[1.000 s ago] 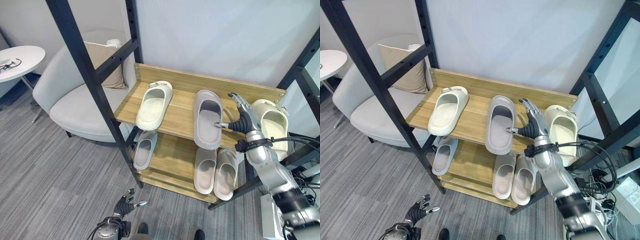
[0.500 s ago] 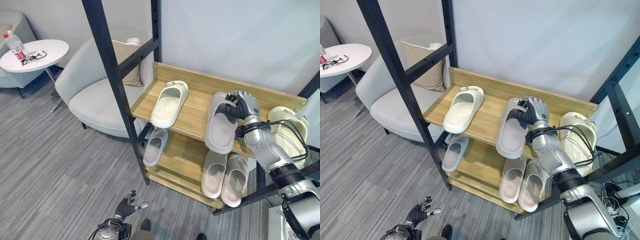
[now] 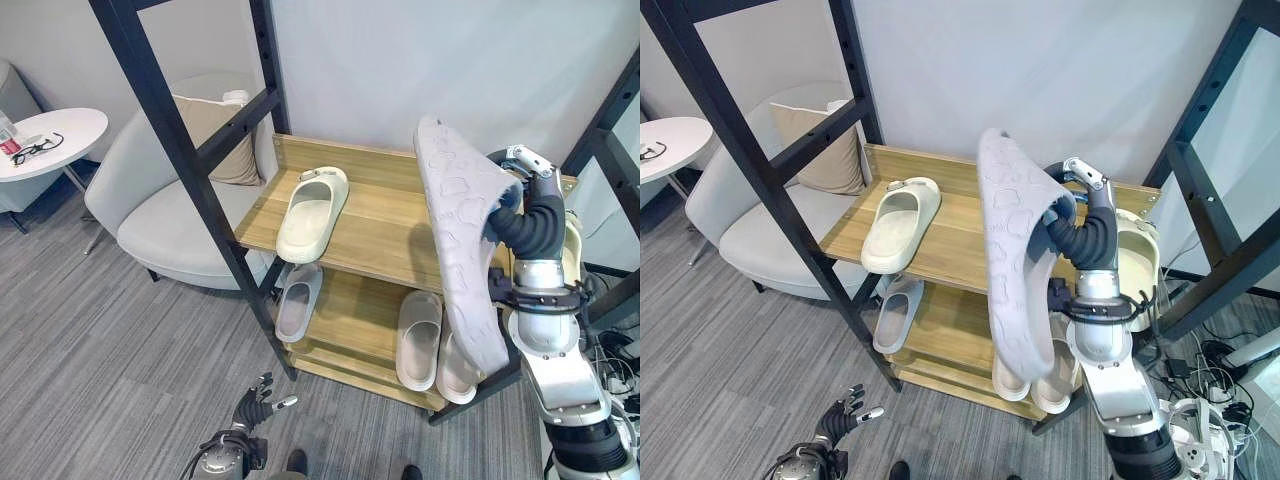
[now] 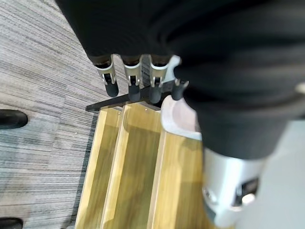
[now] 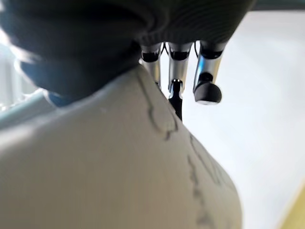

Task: Arrange the slippers neatly on the shoe rack.

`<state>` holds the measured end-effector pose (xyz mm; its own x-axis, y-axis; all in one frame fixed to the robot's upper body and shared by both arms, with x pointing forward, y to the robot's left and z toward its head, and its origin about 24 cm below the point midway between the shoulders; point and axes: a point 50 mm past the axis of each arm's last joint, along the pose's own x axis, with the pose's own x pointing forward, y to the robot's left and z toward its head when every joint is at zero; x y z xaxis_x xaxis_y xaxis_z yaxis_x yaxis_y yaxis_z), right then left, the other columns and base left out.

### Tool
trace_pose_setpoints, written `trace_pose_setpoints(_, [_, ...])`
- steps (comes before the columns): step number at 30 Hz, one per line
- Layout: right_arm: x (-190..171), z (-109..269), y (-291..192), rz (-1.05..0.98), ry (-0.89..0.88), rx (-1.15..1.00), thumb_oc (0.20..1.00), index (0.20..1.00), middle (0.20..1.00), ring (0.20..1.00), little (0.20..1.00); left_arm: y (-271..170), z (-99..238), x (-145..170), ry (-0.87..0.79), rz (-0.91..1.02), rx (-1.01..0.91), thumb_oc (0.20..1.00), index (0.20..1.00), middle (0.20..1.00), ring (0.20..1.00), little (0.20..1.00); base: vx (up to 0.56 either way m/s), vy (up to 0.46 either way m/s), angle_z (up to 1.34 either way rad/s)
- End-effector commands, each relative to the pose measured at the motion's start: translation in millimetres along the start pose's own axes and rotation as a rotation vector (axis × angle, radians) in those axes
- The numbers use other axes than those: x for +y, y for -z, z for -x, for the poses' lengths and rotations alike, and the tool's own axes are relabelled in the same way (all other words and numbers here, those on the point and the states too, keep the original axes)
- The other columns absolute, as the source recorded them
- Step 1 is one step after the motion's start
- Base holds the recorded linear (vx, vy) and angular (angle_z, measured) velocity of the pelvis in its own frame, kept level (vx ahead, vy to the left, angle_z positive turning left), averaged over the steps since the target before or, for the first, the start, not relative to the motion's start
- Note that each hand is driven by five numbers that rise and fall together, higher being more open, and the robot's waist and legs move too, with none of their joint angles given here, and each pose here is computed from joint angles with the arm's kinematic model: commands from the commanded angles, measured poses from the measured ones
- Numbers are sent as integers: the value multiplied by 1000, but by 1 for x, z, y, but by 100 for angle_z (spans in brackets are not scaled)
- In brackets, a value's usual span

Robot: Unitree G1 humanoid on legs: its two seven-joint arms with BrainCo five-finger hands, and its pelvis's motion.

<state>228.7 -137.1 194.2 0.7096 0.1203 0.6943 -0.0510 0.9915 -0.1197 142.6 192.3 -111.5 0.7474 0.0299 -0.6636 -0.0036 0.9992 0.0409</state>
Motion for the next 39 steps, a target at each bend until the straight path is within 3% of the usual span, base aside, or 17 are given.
trace_pose_setpoints(1, [21, -15, -28, -274, -202, -157, 200, 200, 200, 200, 200, -24, -10, 14, -46, -36, -91, 1000, 1000, 1000, 1000, 1000, -31, -34, -3])
trace_pose_setpoints(5, [60, -24, -39, -459, -384, -199, 200, 200, 200, 200, 200, -26, -12, 12, -46, -43, -103, 1000, 1000, 1000, 1000, 1000, -8, -7, 0])
trace_pose_setpoints(9, [79, -29, -40, -510, -461, -202, 200, 200, 200, 200, 200, -29, -13, 11, -43, -48, -114, 1000, 1000, 1000, 1000, 1000, -15, -15, 9])
trace_pose_setpoints(11, [107, -29, -35, -577, -565, -154, 200, 200, 200, 200, 200, -32, -14, 12, -50, -47, -127, 1000, 1000, 1000, 1000, 1000, -11, -12, 11])
trace_pose_setpoints(17, [134, -11, -7, -474, -695, -23, 200, 200, 200, 200, 200, -26, -15, 20, -98, -16, -101, 1000, 1000, 1000, 1000, 1000, 1, -15, 15])
trace_pose_setpoints(21, [135, 3, 26, -207, -722, 59, 200, 200, 200, 200, 200, -29, -16, 22, -109, -16, -115, 1000, 1000, 1000, 1000, 1000, -80, 1, 4])
trace_pose_setpoints(22, [130, 6, 35, -70, -710, 56, 200, 200, 200, 200, 200, -31, -17, 22, -112, -17, -120, 1000, 1000, 1000, 1000, 1000, -258, 45, 3])
trace_pose_setpoints(23, [121, 8, 51, 189, -684, 35, 200, 200, 200, 200, 200, -36, -18, 20, -114, -26, -143, 1000, 1000, 1000, 1000, 1000, -279, 51, 3])
trace_pose_setpoints(25, [109, 3, 64, 366, -610, 25, 200, 200, 200, 200, 200, -50, -21, 18, -128, -11, -199, 1000, 1000, 1000, 1000, 1000, -294, 62, 2])
trace_pose_setpoints(27, [107, 0, 66, 417, -590, 12, 200, 200, 200, 200, 200, -57, -22, 17, -133, 2, -227, 1000, 1000, 1000, 1000, 1000, -210, 39, 12])
trace_pose_setpoints(32, [67, -15, 91, 803, -452, -20, 200, 200, 200, 200, 200, -98, -21, 9, -111, 80, -399, 1000, 1000, 1000, 1000, 1000, -236, 45, 0])
trace_pose_setpoints(39, [-6, -66, 109, 1261, -167, -14, 200, 200, 200, 200, 200, -171, -23, -15, -9, -38, -643, 1000, 1000, 1000, 1000, 1000, -92, 64, 12])
